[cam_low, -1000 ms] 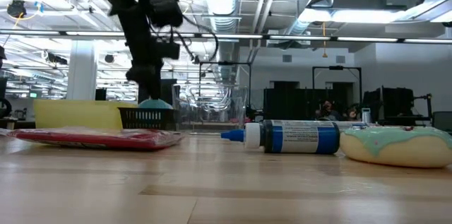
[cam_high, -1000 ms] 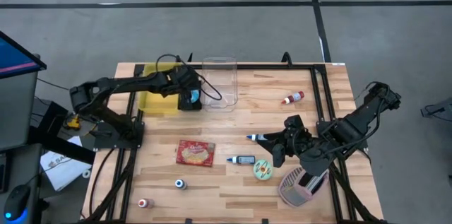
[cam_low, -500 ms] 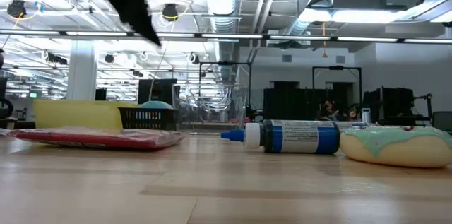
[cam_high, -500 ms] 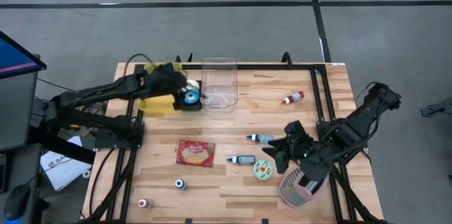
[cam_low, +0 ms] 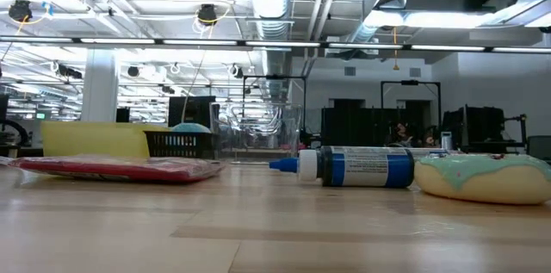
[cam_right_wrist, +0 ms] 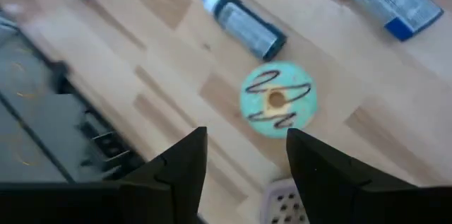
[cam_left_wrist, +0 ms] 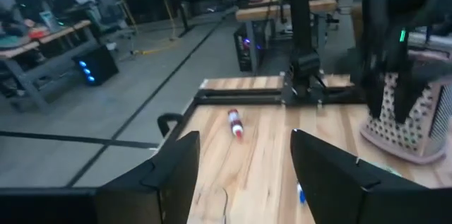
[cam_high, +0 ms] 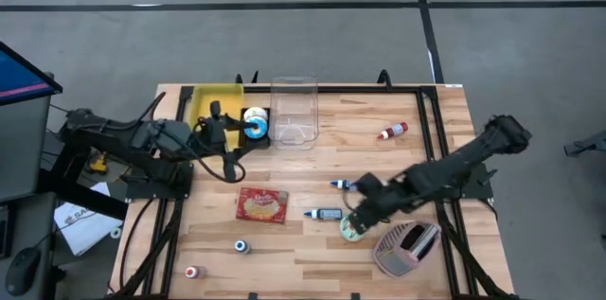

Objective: Pick & Place Food Item
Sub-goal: Put the green doughnut into the black bin

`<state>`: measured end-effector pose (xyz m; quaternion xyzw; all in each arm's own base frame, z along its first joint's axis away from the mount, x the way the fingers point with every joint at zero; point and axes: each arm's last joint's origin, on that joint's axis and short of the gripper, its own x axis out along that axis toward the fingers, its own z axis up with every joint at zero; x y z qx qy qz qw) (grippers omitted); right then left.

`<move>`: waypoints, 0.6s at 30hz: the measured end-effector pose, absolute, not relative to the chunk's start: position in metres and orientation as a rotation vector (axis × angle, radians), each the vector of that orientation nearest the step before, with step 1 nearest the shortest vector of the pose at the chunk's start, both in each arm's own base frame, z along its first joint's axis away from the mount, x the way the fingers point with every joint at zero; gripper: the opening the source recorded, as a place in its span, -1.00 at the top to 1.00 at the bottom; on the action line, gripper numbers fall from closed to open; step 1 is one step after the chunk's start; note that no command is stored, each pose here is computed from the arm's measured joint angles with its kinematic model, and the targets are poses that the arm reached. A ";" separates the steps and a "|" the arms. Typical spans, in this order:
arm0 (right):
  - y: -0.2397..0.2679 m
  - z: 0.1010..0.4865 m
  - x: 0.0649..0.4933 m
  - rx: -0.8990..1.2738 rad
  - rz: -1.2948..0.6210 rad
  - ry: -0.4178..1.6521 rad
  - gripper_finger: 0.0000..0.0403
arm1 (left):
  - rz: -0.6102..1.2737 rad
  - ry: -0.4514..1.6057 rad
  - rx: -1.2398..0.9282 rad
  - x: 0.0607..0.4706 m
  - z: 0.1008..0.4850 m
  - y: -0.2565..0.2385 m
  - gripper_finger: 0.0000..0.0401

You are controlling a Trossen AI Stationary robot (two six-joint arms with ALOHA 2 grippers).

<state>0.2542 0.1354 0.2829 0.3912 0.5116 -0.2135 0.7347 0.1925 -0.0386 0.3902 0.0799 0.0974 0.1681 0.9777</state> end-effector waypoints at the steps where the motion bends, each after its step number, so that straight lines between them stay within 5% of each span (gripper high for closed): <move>1: 0.132 0.278 0.258 0.840 -0.467 1.160 0.07 | 0.338 0.192 0.161 0.195 0.394 -0.041 -0.11; 18: 0.120 0.188 0.307 0.702 -0.461 1.558 -0.28 | 0.302 0.182 0.183 0.208 0.407 -0.049 -0.16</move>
